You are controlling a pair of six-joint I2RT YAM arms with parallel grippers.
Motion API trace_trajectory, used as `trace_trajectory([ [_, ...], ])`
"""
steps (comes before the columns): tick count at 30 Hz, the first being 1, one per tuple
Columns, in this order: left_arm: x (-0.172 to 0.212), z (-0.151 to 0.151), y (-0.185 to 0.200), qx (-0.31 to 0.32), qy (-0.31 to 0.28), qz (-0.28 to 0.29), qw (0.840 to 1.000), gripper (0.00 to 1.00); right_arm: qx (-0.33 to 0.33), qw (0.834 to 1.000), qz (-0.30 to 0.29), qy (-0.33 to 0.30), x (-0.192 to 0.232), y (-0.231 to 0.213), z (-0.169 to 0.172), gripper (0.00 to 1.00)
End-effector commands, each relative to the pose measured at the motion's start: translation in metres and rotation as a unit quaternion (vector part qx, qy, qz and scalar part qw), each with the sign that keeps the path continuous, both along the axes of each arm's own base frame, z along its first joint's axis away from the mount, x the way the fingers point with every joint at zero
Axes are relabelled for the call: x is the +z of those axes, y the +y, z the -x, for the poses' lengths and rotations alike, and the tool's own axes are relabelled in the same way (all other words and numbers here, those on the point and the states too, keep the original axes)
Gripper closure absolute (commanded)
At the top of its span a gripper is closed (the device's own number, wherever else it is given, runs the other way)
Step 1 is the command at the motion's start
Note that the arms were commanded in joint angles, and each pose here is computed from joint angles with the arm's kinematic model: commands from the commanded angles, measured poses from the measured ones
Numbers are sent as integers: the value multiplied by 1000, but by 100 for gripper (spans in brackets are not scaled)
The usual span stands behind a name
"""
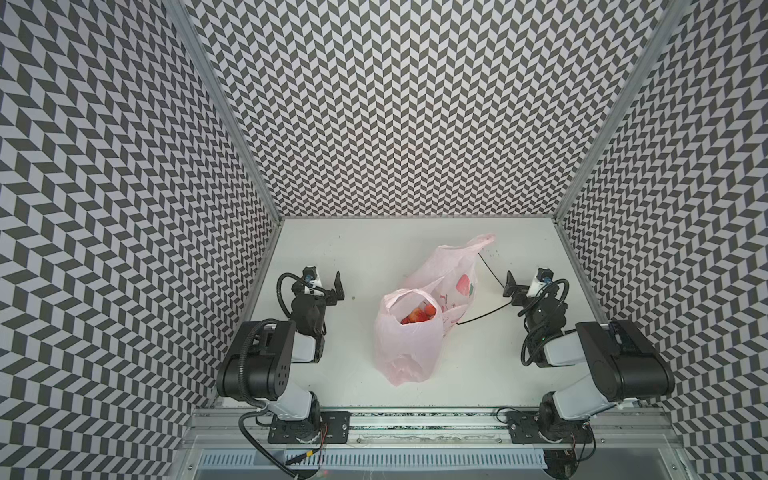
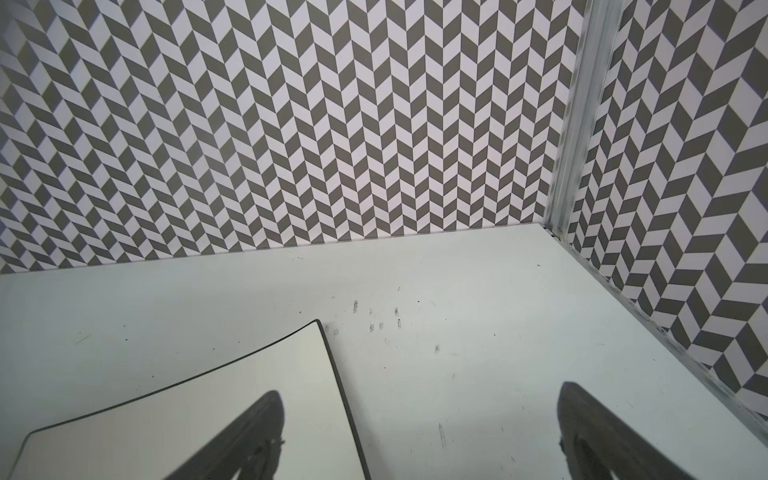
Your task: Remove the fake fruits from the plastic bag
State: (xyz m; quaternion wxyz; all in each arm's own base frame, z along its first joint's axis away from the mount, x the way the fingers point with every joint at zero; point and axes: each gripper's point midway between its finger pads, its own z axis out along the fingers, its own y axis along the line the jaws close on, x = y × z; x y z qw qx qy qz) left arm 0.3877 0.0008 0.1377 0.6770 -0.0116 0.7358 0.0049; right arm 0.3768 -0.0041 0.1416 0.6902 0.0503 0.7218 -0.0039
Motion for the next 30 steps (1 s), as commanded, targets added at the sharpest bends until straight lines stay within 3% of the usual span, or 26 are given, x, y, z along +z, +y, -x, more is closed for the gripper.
trace_trajectory([
  [1, 8, 1, 0, -1, -15, -7, 1000, 0, 5, 1000, 3, -31, 16, 3, -3, 0],
  [20, 9, 2, 2, 1, -19, -5, 1000, 0, -2, 999, -10, -43, 26, -2, 0, 0],
  [23, 22, 14, 16, 38, -42, 13, 998, 0, -3, 999, -15, -42, 27, -5, 16, 0],
  [30, 63, 32, 27, 57, -68, 33, 996, 0, 25, 997, -25, -66, 68, 4, 40, 0],
])
